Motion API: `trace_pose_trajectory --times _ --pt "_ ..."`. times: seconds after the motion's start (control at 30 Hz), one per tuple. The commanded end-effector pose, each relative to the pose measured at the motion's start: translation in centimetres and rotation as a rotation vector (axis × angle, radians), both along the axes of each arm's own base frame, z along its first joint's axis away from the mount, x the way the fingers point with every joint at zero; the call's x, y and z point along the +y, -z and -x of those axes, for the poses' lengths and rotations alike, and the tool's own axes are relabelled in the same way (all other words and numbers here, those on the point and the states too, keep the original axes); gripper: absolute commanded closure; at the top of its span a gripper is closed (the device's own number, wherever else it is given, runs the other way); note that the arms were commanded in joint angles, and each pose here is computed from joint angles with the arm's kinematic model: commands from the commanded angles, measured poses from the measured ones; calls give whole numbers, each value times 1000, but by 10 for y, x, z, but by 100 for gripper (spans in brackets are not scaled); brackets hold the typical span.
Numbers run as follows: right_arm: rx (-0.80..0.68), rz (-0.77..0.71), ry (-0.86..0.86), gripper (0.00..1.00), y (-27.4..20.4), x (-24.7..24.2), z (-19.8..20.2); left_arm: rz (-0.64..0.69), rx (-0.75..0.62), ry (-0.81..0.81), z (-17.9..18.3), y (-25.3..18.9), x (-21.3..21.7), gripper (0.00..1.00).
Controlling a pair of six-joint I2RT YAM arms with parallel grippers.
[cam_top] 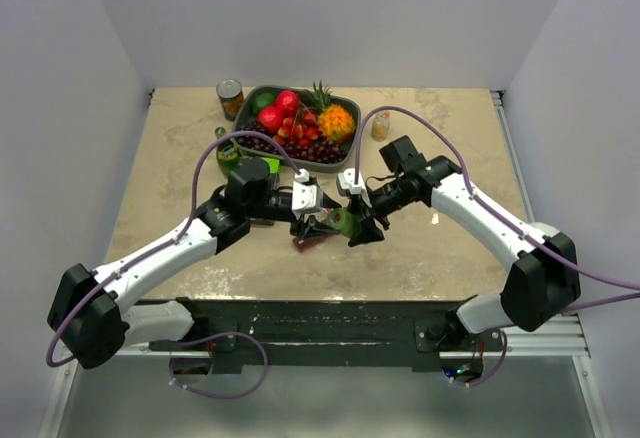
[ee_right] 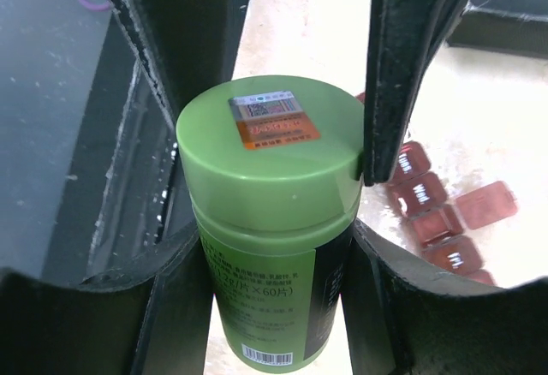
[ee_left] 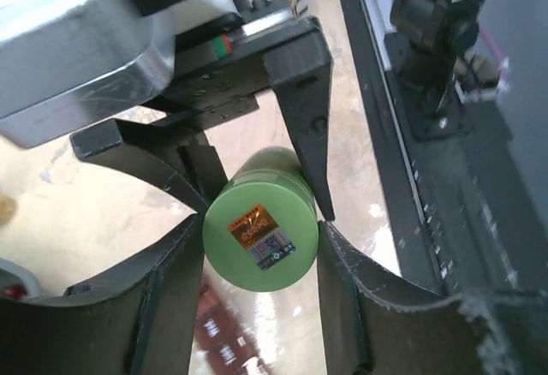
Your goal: Sort the pills into containers
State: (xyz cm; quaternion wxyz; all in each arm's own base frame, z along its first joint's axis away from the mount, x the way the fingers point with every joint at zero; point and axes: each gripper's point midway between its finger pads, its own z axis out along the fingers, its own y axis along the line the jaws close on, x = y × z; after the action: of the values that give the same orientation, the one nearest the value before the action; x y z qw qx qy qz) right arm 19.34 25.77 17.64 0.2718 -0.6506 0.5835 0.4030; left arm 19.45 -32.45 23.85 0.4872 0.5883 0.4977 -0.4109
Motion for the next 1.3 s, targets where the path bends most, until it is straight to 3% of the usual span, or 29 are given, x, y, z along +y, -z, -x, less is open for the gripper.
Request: trace_pose_trajectory --times 0.0,0.07,0.13,0.17,0.2,0.23,0.33,0.43,0.47,0.5,0.53,0.57,0.6,0.67,0.77,0.87,0.97,1.0,1.07,1.17,1.27 --pt "-66 -46 87 100 -15 8 -18 126 355 -228 -4 -7 3 100" --pt "-99 -37 142 100 -14 7 -30 148 497 -448 -26 6 15 100" --pt "-98 -35 202 100 -15 6 -39 173 795 -682 -34 18 29 100" --pt "-102 -25 231 100 -13 3 -45 212 879 -820 -48 15 37 100" --pt "-88 -23 250 100 -13 3 -47 235 1071 -874 -44 15 33 100" --pt "-94 -27 261 100 -13 3 -50 153 1184 -945 -32 35 36 100" --pt "-74 -17 272 100 -8 5 -54 139 1351 -937 -11 31 10 100" --pt "-60 -20 269 100 -9 6 -54 148 1388 -852 -5 22 -3 100" --pt "-64 -22 271 100 -11 5 -54 163 1361 -847 -8 16 -2 82" --pt "-61 -27 269 100 -11 5 -53 164 1294 -835 -11 12 2 58" --pt "-60 -36 270 100 -14 4 -53 167 1251 -824 -13 9 4 42" --pt "-59 -44 275 100 -15 2 -54 164 1207 -809 -15 6 9 13" --pt "-49 -53 270 100 -15 1 -52 168 1115 -785 -14 0 17 1" --pt "-52 -60 266 100 -17 0 -51 182 1021 -730 -12 -2 26 1" --pt "-62 -59 261 100 -17 0 -52 224 777 -600 -1 -21 41 1" --pt "-67 -63 227 100 -17 0 -48 113 422 -435 16 -10 49 1" --pt "-79 -79 143 100 -18 1 -37 99 188 -319 32 3 54 1" --pt "-70 -82 114 100 -16 1 -33 123 -4 -282 28 -4 54 1" --pt "-64 -92 56 100 -17 0 -23 123 -194 -234 29 7 56 1" --pt "-58 -105 13 100 -18 -1 -14 152 -321 -201 18 -4 45 1" --pt "-53 -112 -15 99 -15 -1 -8 138 -339 -141 9 -12 25 1"
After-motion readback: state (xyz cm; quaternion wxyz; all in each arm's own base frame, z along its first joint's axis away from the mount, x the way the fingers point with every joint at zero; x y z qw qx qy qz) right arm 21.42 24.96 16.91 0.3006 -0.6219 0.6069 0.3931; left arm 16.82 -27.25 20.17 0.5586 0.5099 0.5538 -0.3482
